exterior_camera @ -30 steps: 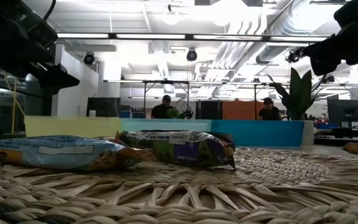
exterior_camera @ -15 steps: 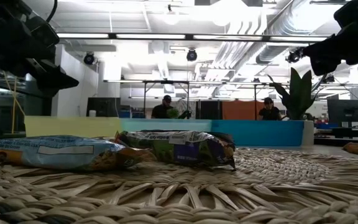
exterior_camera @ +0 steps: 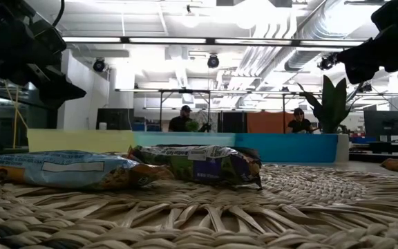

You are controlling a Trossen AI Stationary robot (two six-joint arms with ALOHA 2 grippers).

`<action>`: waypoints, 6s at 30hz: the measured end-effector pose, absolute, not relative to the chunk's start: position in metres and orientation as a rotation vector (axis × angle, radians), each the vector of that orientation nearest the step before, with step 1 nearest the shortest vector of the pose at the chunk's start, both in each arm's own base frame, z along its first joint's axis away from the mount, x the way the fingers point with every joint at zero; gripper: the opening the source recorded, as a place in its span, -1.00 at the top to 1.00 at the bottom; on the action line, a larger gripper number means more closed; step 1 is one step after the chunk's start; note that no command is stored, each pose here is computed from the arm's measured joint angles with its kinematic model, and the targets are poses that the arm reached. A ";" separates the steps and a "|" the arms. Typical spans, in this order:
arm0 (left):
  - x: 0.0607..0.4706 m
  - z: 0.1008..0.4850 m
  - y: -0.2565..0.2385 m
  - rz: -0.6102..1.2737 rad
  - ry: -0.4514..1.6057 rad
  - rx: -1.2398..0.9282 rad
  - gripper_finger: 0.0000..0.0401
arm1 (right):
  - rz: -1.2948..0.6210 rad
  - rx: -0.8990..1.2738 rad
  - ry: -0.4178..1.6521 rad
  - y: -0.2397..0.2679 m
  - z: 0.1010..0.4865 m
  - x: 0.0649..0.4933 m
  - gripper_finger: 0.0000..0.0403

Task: Pick and place Granola Bars by type
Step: Put the left blue granola bar into the blue bin

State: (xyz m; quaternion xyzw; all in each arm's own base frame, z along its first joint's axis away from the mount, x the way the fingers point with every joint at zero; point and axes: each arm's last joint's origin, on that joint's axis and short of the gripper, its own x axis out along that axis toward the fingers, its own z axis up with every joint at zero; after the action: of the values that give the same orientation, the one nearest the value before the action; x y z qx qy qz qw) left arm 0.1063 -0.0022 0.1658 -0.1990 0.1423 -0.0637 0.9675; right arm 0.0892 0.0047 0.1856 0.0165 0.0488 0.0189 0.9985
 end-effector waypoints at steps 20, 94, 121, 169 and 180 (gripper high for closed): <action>0.106 0.166 -0.001 -0.088 0.279 -0.372 -0.79 | 0.038 0.033 0.097 0.005 0.186 0.089 1.00; 0.146 0.236 -0.008 -0.278 1.261 -0.484 -0.79 | 0.038 0.033 0.097 0.005 0.186 0.089 1.00; 0.155 0.219 -0.030 -0.191 1.417 -0.131 -0.79 | 0.039 0.033 0.097 0.005 0.186 0.089 1.00; 0.167 0.164 -0.081 -0.009 1.540 0.088 -0.79 | 0.038 0.033 0.097 0.005 0.186 0.089 1.00; 0.158 0.144 -0.076 0.012 1.559 0.048 -0.79 | 0.038 0.033 0.097 0.005 0.186 0.089 1.00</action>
State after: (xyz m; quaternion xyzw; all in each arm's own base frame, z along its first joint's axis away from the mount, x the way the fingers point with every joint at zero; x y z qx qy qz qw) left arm 0.1576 -0.0765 0.1440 0.0216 0.7027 0.0054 0.7111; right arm 0.0892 0.0047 0.1857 0.0165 0.0487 0.0191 0.9985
